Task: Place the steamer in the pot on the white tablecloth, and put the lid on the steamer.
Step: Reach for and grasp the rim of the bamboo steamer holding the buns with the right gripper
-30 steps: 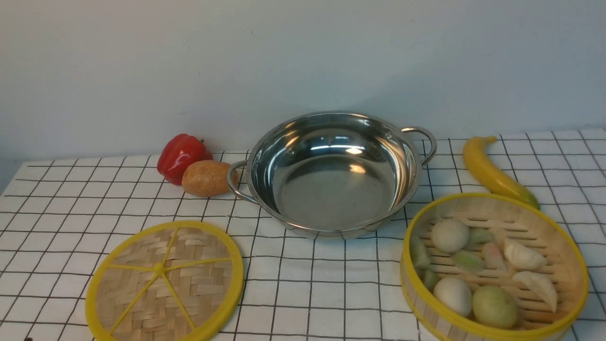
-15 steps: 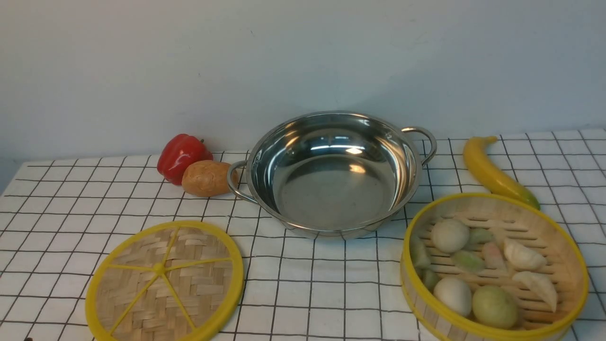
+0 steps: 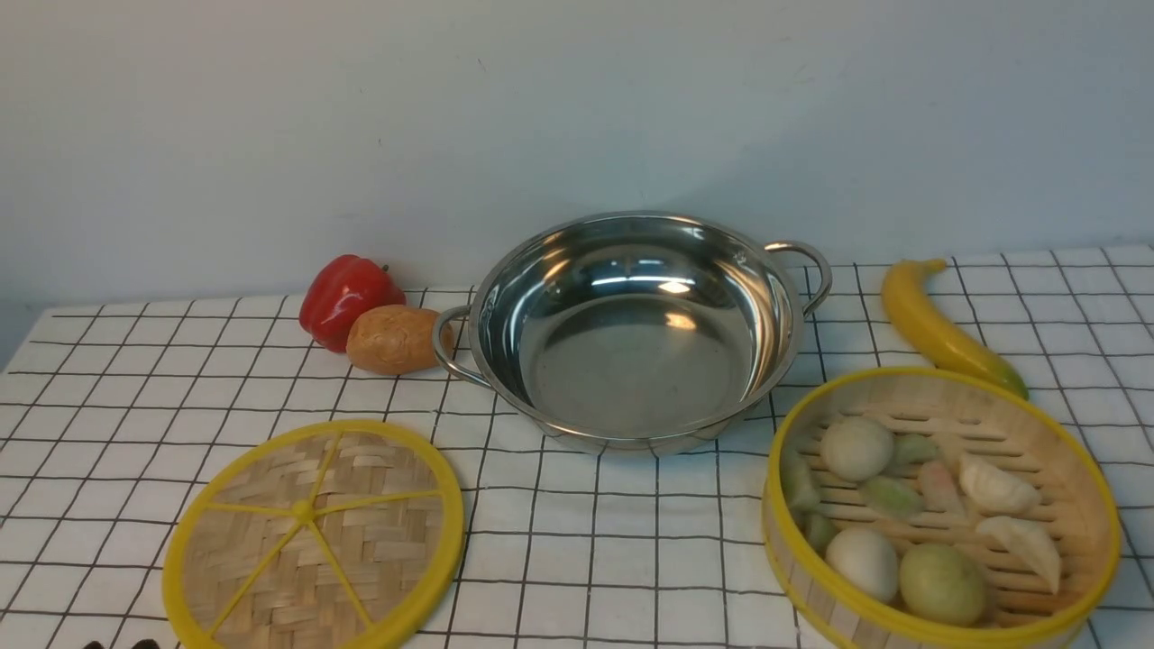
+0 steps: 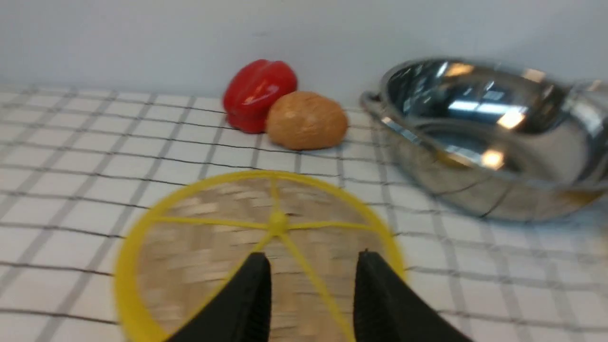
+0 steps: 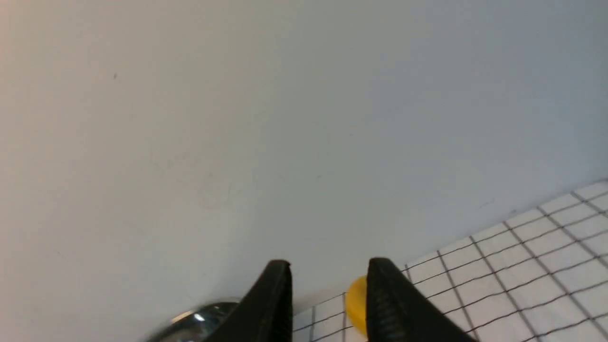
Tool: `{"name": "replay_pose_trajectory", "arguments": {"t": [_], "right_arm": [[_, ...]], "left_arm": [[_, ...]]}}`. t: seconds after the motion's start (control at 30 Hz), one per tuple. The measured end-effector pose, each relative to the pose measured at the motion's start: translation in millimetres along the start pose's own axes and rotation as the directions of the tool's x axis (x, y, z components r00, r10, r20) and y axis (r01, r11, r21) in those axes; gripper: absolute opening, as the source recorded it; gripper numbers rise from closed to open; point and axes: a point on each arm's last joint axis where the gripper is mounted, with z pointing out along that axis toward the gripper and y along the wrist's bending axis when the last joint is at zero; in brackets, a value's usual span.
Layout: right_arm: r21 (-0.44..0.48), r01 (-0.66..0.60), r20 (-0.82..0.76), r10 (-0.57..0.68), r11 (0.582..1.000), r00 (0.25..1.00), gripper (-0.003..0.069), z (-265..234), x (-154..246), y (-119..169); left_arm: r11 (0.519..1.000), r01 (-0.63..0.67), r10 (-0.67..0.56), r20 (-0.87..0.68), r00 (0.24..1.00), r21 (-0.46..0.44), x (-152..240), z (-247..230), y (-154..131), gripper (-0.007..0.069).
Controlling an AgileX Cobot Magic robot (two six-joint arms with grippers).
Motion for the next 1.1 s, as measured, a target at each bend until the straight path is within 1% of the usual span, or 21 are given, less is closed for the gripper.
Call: {"name": "replay_pose_trajectory", "arguments": {"t": [0.07, 0.13, 0.2, 0.23, 0.27, 0.37, 0.47, 0.57, 0.73, 0.8, 0.87, 0.9, 0.97, 1.0, 1.03, 1.07, 1.1], "right_arm": [[0.002, -0.068, 0.001, 0.068, 0.998, 0.998, 0.0242, 0.0, -0.1, -0.2], [0.004, -0.107, 0.001, 0.107, 0.994, 0.994, 0.0242, 0.0, -0.1, -0.3], [0.004, -0.12, 0.003, 0.12, 0.993, 0.993, 0.0242, 0.0, -0.2, -0.3], [0.003, -0.124, 0.003, 0.124, 0.992, 0.992, 0.0242, 0.0, -0.3, -0.3], [0.003, -0.126, 0.006, 0.126, 0.992, 0.992, 0.0242, 0.0, -0.5, -0.3], [0.003, -0.126, 0.006, 0.126, 0.992, 0.992, 0.0242, 0.0, -0.5, -0.3], [0.002, -0.127, 0.007, 0.127, 0.992, 0.992, 0.0242, 0.0, -0.6, -0.3], [0.002, -0.127, 0.007, 0.127, 0.992, 0.992, 0.0242, 0.0, -0.6, -0.3], [0.003, -0.127, 0.005, 0.127, 0.992, 0.992, 0.0242, 0.0, -0.4, -0.3], [-0.004, -0.164, 0.024, 0.164, 0.986, 0.986, 0.0242, 0.0, -2.2, 0.0], [-0.026, -0.24, 0.077, 0.241, 0.97, 0.967, 0.0242, -0.3, -7.3, 0.6], [-0.07, -0.305, 0.153, 0.312, 0.95, 0.938, 0.0242, -1.4, -16.5, 2.7], [-0.155, -0.35, 0.258, 0.38, 0.924, 0.888, 0.0242, -4.8, -34.6, 9.8], [-0.197, -0.341, 0.307, 0.388, 0.919, 0.869, 0.0242, -7.3, -44.3, 14.6], [-0.217, -0.328, 0.331, 0.386, 0.919, 0.861, 0.0242, -8.7, -49.3, 17.3], [-0.274, -0.252, 0.406, 0.349, 0.928, 0.844, 0.0242, -14.3, -65.5, 28.1], [-0.284, -0.222, 0.424, 0.33, 0.933, 0.843, 0.0242, -16.0, -69.6, 31.6]], "left_arm": [[0.986, 0.161, -0.161, 0.01, 0.987, 0.042, -1.5, -0.1, -3.6, 0.0243], [0.947, 0.307, -0.31, 0.014, 0.951, 0.089, -3.7, -0.4, -7.3, 0.0243], [0.912, 0.391, -0.396, 0.014, 0.918, 0.121, -5.5, -0.7, -9.6, 0.0243], [0.903, 0.41, -0.415, 0.015, 0.91, 0.129, -6.1, -0.8, -10.1, 0.0243], [0.896, 0.423, -0.429, 0.018, 0.903, 0.135, -6.8, -0.9, -10.4, 0.0243], [0.896, 0.421, -0.429, 0.035, 0.902, 0.138, -8.2, -0.9, -10.0, 0.0243], [0.907, 0.397, -0.406, 0.042, 0.913, 0.138, -8.6, -1.0, -9.9, 0.0243], [0.928, 0.347, -0.356, 0.05, 0.933, 0.136, -8.6, -1.0, -10.0, 0.0243], [0.937, 0.321, -0.331, 0.055, 0.942, 0.136, -8.7, -1.1, -10.0, 0.0243], [0.937, 0.321, -0.331, 0.055, 0.942, 0.136, -8.7, -1.1, -10.1, 0.0243], [0.935, 0.328, -0.339, 0.064, 0.939, 0.135, -9.6, -1.1, -9.4, 0.0243], [0.925, 0.356, -0.369, 0.091, 0.925, 0.133, -12.0, -1.3, -8.2, 0.0243], [0.897, 0.421, -0.437, 0.14, 0.888, 0.134, -16.7, -1.9, -5.5, 0.0243], [0.878, 0.459, -0.477, 0.163, 0.864, 0.137, -18.9, -2.2, -4.0, 0.0243], [0.873, 0.468, -0.487, 0.17, 0.857, 0.139, -19.8, -2.4, -3.7, 0.0243], [0.823, 0.545, -0.568, 0.214, 0.795, 0.161, -27.4, -4.7, -2.3, 0.0243], [0.81, 0.562, -0.586, 0.235, 0.776, 0.164, -30.5, -5.8, -1.5, 0.0243]]}}
